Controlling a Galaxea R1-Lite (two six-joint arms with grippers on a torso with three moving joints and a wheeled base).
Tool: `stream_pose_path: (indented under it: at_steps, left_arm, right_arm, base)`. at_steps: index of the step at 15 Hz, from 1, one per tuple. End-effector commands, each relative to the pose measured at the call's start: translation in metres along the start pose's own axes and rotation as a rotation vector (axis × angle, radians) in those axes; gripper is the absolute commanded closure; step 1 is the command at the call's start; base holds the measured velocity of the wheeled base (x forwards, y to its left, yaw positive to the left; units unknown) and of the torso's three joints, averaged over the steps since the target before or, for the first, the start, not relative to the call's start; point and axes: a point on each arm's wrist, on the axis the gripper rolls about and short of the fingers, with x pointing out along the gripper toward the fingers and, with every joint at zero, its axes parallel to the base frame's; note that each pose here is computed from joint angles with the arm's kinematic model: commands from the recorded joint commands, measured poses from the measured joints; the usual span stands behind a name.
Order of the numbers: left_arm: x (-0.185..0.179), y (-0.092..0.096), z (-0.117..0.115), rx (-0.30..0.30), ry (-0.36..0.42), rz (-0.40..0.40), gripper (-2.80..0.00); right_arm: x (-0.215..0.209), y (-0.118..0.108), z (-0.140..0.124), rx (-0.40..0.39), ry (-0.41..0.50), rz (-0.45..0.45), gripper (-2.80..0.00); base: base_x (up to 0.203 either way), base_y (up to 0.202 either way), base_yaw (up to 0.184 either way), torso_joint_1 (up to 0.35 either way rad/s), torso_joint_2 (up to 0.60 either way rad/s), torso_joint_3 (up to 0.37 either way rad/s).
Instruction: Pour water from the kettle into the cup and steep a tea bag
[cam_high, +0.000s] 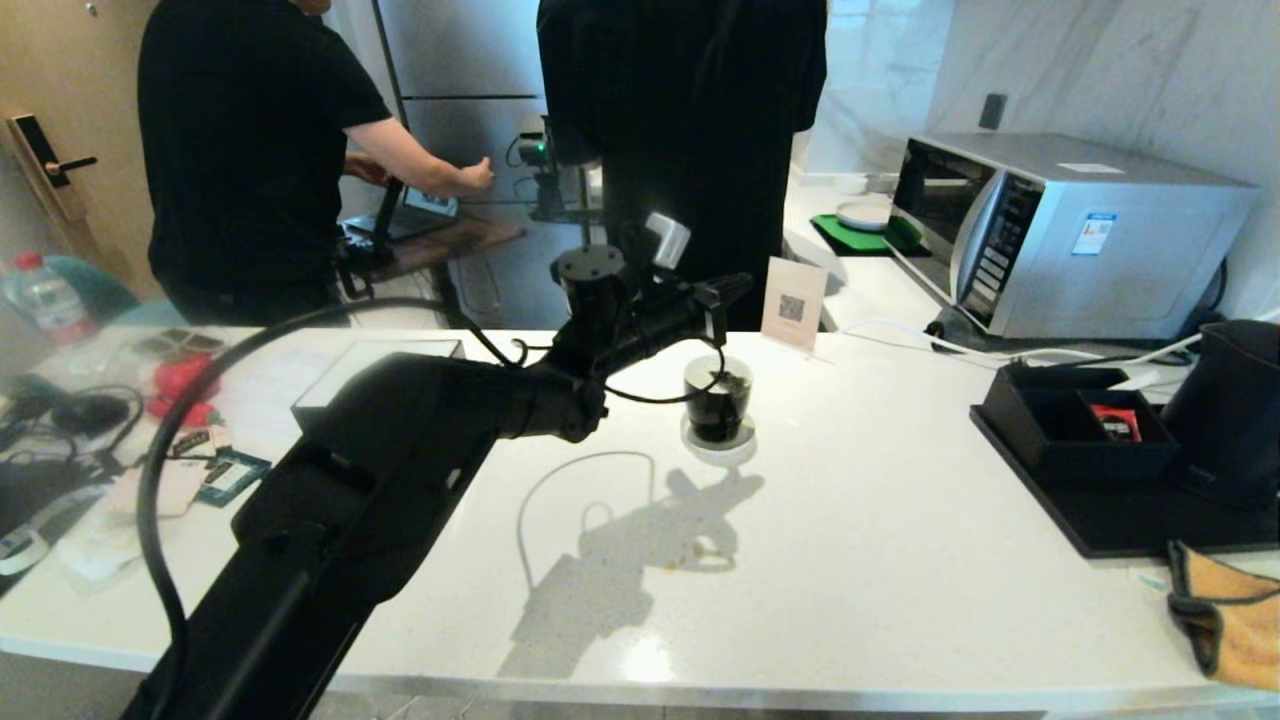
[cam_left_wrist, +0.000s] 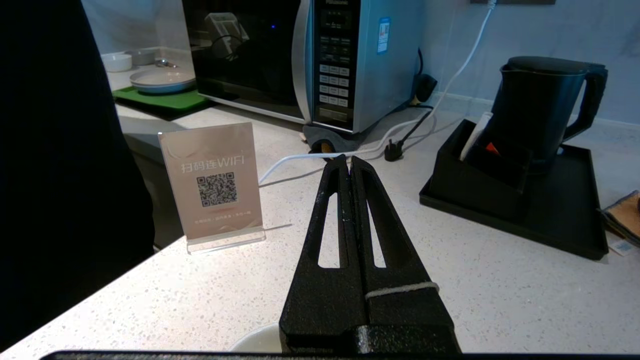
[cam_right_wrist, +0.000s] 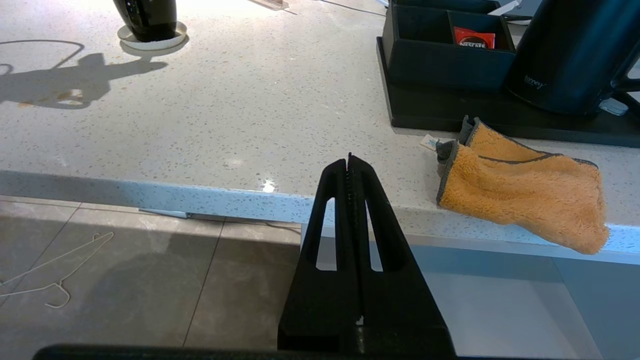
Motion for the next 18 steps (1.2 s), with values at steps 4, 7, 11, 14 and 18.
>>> stream_pose_path:
  at_steps: [4,7,11,14,18]
  left_arm:
    - [0.0,0.0,0.002,0.003,-0.01,0.007,0.0]
    - [0.0,-0.002,0.01,0.01,-0.022,0.007,0.0]
    - [-0.002,-0.005,0.034,0.025,-0.05,0.003,0.0]
    - [-0.004,-0.014,0.066,0.042,-0.084,-0.003,0.0]
    - [-0.013,-0.025,0.111,0.065,-0.127,-0.01,0.0]
  right_arm:
    - [0.0,0.0,0.0,0.01,0.003,0.002,0.0]
    - [0.0,0.0,0.0,0.01,0.003,0.002,0.0]
    - [0.0,0.0,0.0,0.01,0.003,0.002,0.0]
    - [0.0,0.0,0.0,0.01,0.003,0.002,0.0]
    - [0.0,0.0,0.0,0.01,0.003,0.002,0.0]
  base:
    - [0.0,0.0,0.0,0.0,0.0,0.0]
    - [0.0,0.0,0.0,0.0,0.0,0.0]
    - [0.0,0.0,0.0,0.0,0.0,0.0]
    - [0.0,0.0,0.0,0.0,0.0,0.0]
    - [0.0,0.0,0.0,0.0,0.0,0.0]
